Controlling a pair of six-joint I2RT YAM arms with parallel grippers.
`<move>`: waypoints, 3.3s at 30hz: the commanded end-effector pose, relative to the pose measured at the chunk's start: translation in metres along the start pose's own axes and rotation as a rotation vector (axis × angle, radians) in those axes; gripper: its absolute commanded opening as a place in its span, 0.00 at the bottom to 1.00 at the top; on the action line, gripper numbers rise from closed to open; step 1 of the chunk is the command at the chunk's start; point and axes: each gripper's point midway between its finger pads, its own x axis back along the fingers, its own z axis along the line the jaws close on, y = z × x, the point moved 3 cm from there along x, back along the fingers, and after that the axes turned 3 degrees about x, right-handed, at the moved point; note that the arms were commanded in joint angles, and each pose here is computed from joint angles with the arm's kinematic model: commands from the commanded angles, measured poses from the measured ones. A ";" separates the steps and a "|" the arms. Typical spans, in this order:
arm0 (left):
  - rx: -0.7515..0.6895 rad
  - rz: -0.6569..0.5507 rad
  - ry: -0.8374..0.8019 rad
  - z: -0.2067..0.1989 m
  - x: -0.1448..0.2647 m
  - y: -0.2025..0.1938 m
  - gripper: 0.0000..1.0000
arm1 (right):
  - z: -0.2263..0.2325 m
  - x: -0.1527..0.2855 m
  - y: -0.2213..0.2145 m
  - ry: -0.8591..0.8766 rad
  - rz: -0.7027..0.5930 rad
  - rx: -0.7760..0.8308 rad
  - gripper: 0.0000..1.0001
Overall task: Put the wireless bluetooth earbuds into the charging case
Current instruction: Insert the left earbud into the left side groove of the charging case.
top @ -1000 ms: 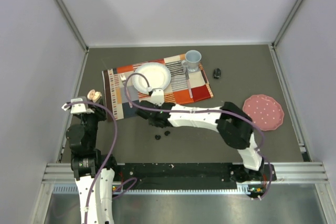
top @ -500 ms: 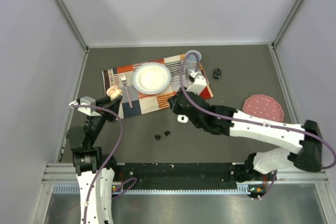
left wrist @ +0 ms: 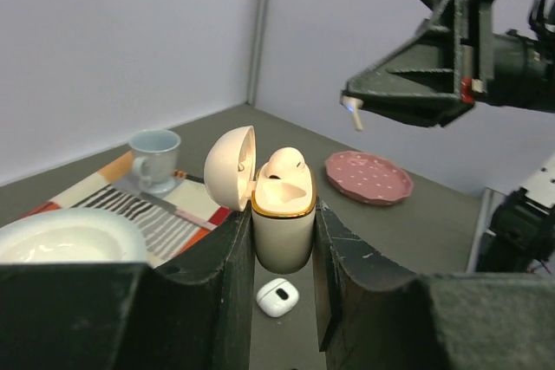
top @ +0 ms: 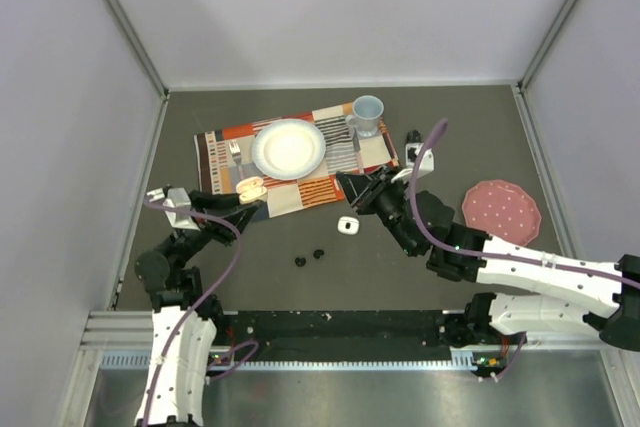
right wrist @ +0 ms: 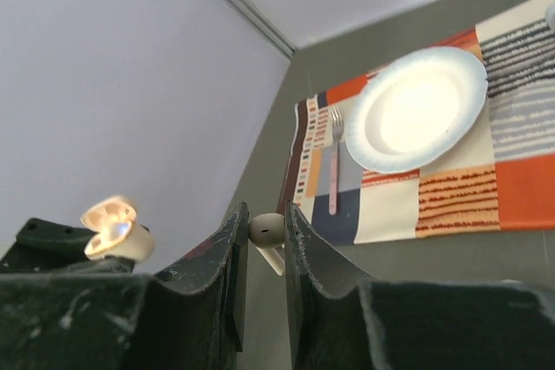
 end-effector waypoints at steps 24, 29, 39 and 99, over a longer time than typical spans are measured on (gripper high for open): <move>0.009 -0.103 -0.222 -0.047 -0.049 -0.028 0.00 | 0.090 0.019 0.027 0.330 -0.190 -0.054 0.06; 0.001 -0.109 -0.222 -0.050 -0.053 -0.028 0.00 | 0.098 0.017 0.018 0.346 -0.167 -0.052 0.06; -0.029 -0.115 -0.206 -0.051 -0.057 -0.031 0.00 | 0.107 0.013 0.002 0.375 -0.128 -0.041 0.06; -0.038 -0.210 -0.178 -0.058 -0.058 -0.010 0.00 | 0.108 -0.006 -0.031 0.348 -0.124 0.027 0.06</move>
